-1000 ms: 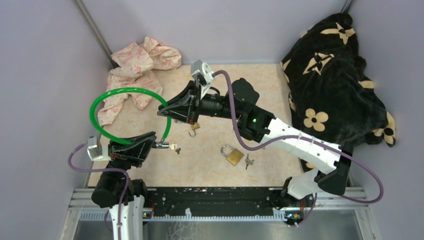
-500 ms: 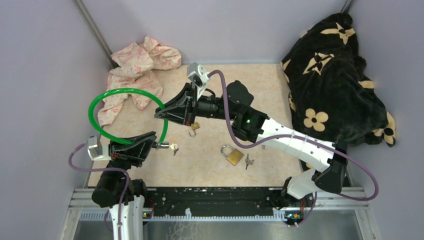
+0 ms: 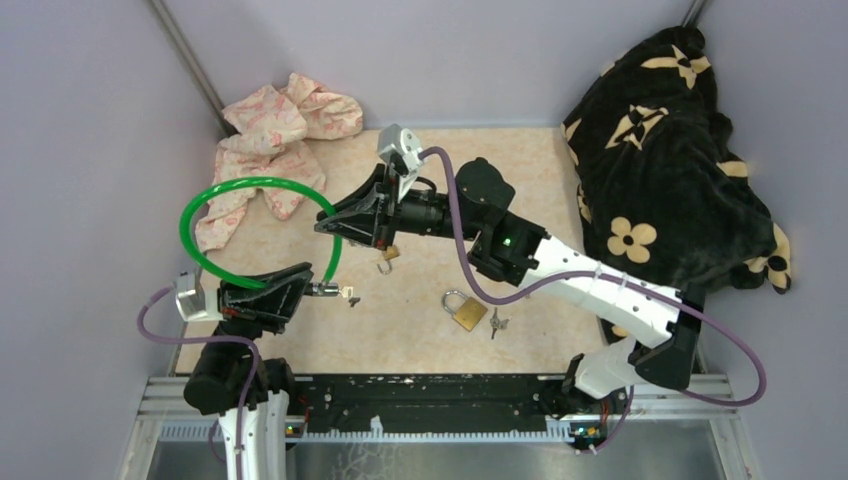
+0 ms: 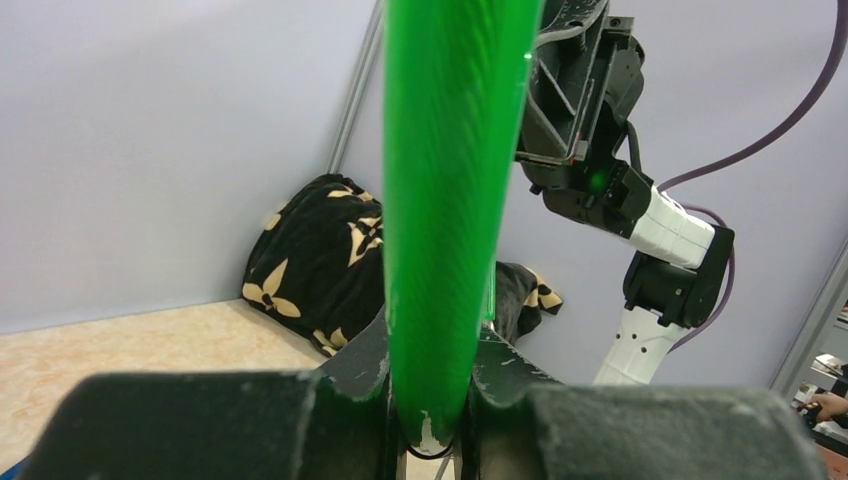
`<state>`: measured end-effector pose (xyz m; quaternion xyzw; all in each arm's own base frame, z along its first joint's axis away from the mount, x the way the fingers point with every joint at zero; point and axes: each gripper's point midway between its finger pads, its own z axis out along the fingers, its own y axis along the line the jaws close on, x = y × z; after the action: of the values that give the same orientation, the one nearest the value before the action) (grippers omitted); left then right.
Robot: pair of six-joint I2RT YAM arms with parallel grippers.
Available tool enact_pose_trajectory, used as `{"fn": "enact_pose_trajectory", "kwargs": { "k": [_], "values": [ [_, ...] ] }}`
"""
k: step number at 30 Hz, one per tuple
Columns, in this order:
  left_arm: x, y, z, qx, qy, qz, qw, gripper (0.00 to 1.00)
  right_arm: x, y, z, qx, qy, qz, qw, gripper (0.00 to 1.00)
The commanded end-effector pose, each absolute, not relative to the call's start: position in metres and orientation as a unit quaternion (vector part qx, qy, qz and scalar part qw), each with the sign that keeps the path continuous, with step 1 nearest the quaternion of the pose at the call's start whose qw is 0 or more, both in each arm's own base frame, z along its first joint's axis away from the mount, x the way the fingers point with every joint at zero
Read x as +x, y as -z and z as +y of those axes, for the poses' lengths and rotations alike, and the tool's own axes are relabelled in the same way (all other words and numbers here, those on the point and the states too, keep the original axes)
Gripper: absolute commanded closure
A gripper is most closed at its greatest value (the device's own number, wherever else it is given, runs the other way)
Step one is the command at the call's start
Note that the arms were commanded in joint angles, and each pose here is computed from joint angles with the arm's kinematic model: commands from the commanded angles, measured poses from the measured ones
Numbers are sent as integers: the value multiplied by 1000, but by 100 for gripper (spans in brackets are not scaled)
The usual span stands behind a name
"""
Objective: Lock with the key
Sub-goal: Lock the lock.
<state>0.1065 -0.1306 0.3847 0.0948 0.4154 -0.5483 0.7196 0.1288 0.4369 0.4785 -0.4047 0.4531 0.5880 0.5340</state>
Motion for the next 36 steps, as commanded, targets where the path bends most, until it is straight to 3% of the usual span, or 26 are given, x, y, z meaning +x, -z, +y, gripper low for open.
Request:
{"fn": "enact_pose_trajectory", "kwargs": {
  "k": [1,27,36],
  "values": [
    [97,-389,-133,118,540,400,731,100,118,-545,404,-386,-580,383,606,100],
    [97,-390,-132,119,537,396,735,100,116,-507,435,-388,-627,406,541,100],
    [92,-397,-131,119,538,382,742,100,113,-462,455,-386,-659,436,476,100]
  ]
}}
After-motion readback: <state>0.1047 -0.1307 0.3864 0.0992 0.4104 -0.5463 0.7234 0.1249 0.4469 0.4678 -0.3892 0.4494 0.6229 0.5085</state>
